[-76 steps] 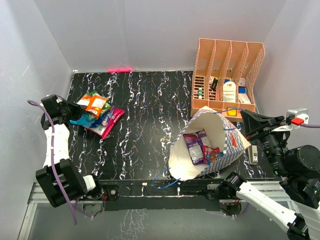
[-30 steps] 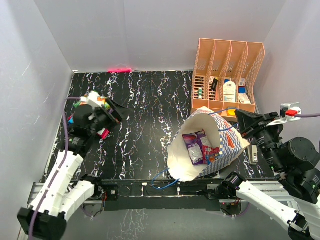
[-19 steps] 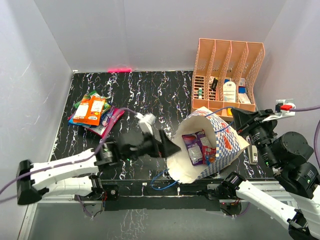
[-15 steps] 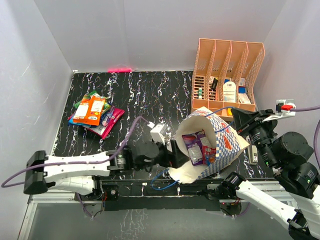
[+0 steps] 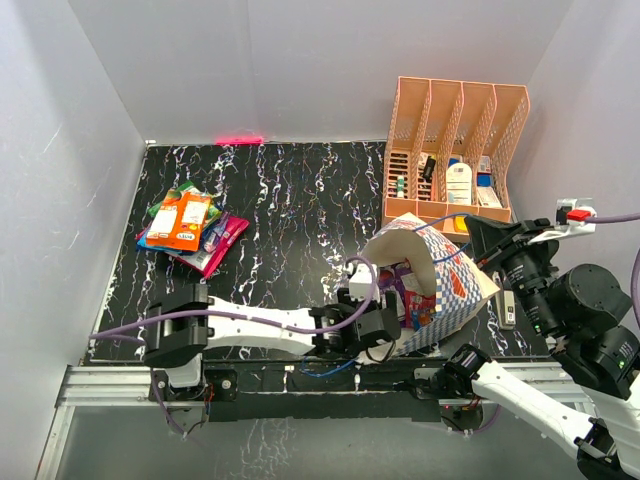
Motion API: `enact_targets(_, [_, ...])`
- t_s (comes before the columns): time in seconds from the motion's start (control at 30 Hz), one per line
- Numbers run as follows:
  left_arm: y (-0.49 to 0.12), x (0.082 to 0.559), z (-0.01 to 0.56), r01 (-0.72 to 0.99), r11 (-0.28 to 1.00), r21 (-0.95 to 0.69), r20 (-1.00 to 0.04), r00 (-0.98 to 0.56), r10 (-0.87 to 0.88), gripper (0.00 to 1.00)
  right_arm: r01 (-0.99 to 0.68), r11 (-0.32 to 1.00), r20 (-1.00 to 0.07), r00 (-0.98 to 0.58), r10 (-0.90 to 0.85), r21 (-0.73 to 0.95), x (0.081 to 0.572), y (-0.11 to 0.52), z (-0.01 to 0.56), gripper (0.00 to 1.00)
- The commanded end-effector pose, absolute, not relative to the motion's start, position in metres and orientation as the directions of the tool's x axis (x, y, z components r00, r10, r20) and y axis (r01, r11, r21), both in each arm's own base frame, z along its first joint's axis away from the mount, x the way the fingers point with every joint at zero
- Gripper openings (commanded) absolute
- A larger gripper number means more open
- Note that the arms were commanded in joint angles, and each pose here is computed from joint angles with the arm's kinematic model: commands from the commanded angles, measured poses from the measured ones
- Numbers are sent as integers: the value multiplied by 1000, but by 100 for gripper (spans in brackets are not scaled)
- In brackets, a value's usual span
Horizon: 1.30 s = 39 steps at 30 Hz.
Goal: Take the snacks out of the paper bag
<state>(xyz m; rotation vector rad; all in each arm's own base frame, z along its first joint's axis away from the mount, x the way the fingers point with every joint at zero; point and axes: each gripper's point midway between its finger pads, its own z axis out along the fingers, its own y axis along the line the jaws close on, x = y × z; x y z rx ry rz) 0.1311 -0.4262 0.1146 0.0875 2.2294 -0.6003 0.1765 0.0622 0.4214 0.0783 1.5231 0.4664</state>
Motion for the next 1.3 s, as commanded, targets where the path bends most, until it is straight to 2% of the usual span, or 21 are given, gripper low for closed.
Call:
enact_targets(0.0, [-429,155,118,221,917,-333,-803,-577,-152,66,-278,892,-926,20,376,356,176,65,443,7])
enact_targets(0.2, [-444,171,89,195,931,-310,-790,-597,-138,55,-290,891,-929,18,370,350,176,68,445,7])
enact_targets(0.33, [-453,181,80,203,938,-280,-812,-571,-119,52,-293,891,-931,16,366,345,176,69,444,7])
enact_targets(0.43, [-457,189,75,193,944,-266,-819,-563,-116,54,-297,890,-930,21,367,345,176,69,444,7])
enact_targets(0.5, [-452,196,65,152,949,-275,-803,-579,-140,62,-298,892,-931,21,364,341,176,69,445,7])
enact_targets(0.63, [-456,208,55,169,942,-289,-802,-580,-142,60,-296,895,-934,22,356,334,175,68,444,7])
enact_targets(0.73, [-461,214,50,192,939,-283,-816,-563,-131,54,-299,894,-934,23,356,333,174,68,443,7])
enact_targets(0.83, [-464,222,43,207,939,-274,-826,-551,-120,43,-300,893,-933,24,358,335,174,68,444,7])
enact_targets(1.0, [-461,227,49,261,937,-234,-862,-501,-76,19,-298,894,-933,26,358,335,171,65,442,7])
enact_targets(1.13, [-458,217,70,320,910,-265,-855,-513,-69,0,-287,899,-936,17,350,331,170,62,436,7])
enact_targets(1.27, [-453,205,103,387,866,-316,-848,-526,-74,0,-282,903,-940,9,342,326,169,60,429,7])
